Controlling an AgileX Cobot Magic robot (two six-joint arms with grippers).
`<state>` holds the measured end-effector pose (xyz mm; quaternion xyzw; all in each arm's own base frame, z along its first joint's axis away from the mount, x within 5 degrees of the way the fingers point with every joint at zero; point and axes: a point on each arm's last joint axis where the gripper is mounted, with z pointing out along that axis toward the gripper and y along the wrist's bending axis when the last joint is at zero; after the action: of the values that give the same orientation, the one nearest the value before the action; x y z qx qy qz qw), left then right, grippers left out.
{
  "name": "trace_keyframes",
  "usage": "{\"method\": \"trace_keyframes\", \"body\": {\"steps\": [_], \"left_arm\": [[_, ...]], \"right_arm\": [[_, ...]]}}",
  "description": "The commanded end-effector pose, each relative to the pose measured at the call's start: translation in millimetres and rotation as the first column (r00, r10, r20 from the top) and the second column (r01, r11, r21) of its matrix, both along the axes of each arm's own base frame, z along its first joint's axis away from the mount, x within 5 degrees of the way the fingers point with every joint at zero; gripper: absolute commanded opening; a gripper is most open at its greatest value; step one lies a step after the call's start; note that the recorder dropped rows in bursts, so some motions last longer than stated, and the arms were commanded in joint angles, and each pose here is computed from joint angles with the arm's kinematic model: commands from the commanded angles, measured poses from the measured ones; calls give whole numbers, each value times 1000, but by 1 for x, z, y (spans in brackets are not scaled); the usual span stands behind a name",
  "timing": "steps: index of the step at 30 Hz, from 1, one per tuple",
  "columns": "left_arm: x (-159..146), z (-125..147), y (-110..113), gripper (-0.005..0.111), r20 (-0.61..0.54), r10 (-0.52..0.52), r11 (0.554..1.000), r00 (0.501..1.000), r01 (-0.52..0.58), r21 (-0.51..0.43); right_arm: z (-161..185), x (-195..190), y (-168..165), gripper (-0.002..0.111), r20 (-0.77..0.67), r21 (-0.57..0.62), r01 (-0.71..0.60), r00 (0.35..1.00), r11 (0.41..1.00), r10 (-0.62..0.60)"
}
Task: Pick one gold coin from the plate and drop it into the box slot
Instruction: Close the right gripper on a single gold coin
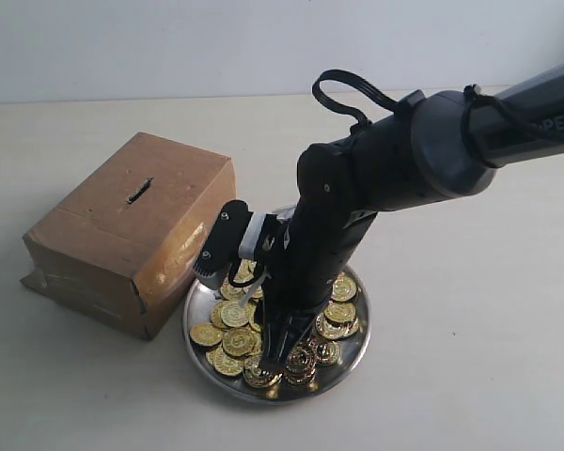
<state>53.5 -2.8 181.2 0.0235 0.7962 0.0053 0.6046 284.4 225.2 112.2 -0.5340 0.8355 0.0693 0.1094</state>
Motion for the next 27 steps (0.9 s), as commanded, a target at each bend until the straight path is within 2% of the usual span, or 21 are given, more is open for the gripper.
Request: {"method": "trace_keyframes", "body": {"steps": [1, 8, 9, 12, 14, 22, 27], "left_arm": [[0, 1, 0, 0, 14, 1, 1000, 1000, -1, -8], [0, 1, 0, 0, 14, 1, 1000, 1000, -1, -8], [0, 1, 0, 0, 14, 1, 1000, 1000, -1, -8], [0, 1, 0, 0, 14, 1, 1000, 1000, -1, -8], [0, 1, 0, 0, 14, 1, 1000, 1000, -1, -8], [0, 1, 0, 0, 14, 1, 1000, 1000, -1, -8], [0, 1, 0, 0, 14, 1, 1000, 1000, -1, -8]], "right_arm": [[3, 0, 0, 38, -4, -6, -5, 1000, 1000, 5], [3, 0, 0, 32, -4, -6, -5, 1000, 1000, 5], [3, 0, 0, 33, -4, -6, -5, 1000, 1000, 5], [3, 1, 0, 49, -2, -5, -4, 1000, 1000, 4], [3, 1, 0, 49, -2, -5, -4, 1000, 1000, 4], [3, 1, 0, 26, 1, -3, -4, 1000, 1000, 4], [13, 5, 5, 26, -14, -2, -14, 1000, 1000, 14]]}}
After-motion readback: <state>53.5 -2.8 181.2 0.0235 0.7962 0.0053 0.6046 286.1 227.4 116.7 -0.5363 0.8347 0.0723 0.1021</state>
